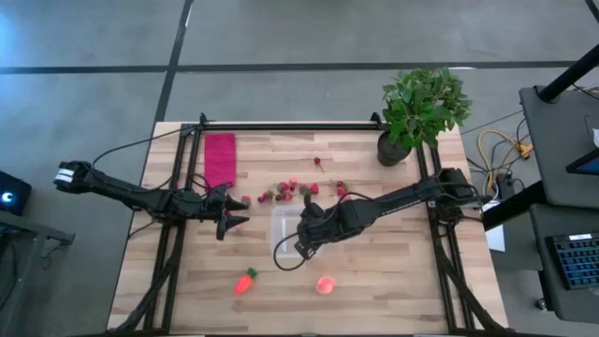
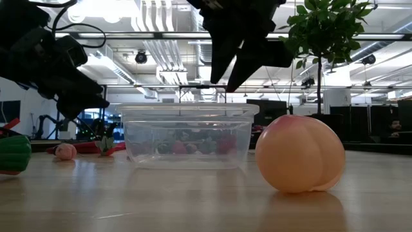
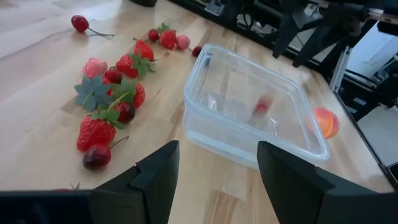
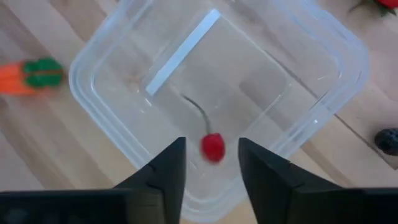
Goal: Pick and placing Produce into tupperware
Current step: Put the pink peach into the transparent bin
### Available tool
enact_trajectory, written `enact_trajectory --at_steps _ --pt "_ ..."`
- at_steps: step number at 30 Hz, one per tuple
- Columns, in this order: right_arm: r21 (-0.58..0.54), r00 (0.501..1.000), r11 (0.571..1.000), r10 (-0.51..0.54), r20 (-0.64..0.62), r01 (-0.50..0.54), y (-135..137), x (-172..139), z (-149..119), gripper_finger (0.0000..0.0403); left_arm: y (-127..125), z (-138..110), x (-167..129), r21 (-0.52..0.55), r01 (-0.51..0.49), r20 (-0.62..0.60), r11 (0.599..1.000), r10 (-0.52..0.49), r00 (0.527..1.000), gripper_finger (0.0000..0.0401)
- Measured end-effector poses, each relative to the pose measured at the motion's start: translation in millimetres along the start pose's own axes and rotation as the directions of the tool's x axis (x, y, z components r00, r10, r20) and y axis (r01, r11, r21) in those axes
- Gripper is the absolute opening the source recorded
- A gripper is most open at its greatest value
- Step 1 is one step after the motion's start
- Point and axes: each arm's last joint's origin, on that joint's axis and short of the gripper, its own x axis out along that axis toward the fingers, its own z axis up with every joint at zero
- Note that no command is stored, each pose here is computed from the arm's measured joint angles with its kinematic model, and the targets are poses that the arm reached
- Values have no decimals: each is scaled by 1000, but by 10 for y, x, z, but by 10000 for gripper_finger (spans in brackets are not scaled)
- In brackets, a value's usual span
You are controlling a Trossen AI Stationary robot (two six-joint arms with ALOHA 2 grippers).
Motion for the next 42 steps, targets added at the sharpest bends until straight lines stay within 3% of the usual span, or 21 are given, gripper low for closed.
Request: enact_trajectory --at_steps 4,8,18,23,31,38,42 --pt "64 1000 998 3 7 -4 4 -1 9 193 0 -3 6 2 -3 -5 1000 3 1000 203" --pt "33 1000 999 14 5 -14 84 -50 -125 223 2 -9 10 3 -6 -11 1000 6 1000 203" --pt "-45 1000 999 -1 20 2 354 -253 -904 232 2 -12 12 3 -7 -14 1000 7 1000 203" --pt "-120 1000 993 -2 -13 0 429 -213 -1187 244 2 -11 13 4 -7 -14 1000 7 1000 203" --pt "-213 993 977 -54 -106 30 462 91 -1377 293 7 -24 22 7 -13 -27 1000 13 1000 203" --pt "-257 988 964 -97 -121 63 424 88 -1412 350 7 -27 24 6 -14 -29 1000 14 999 203" --pt "-353 988 934 -100 -114 54 424 74 -1435 366 8 -30 25 8 -15 -32 1000 15 999 203"
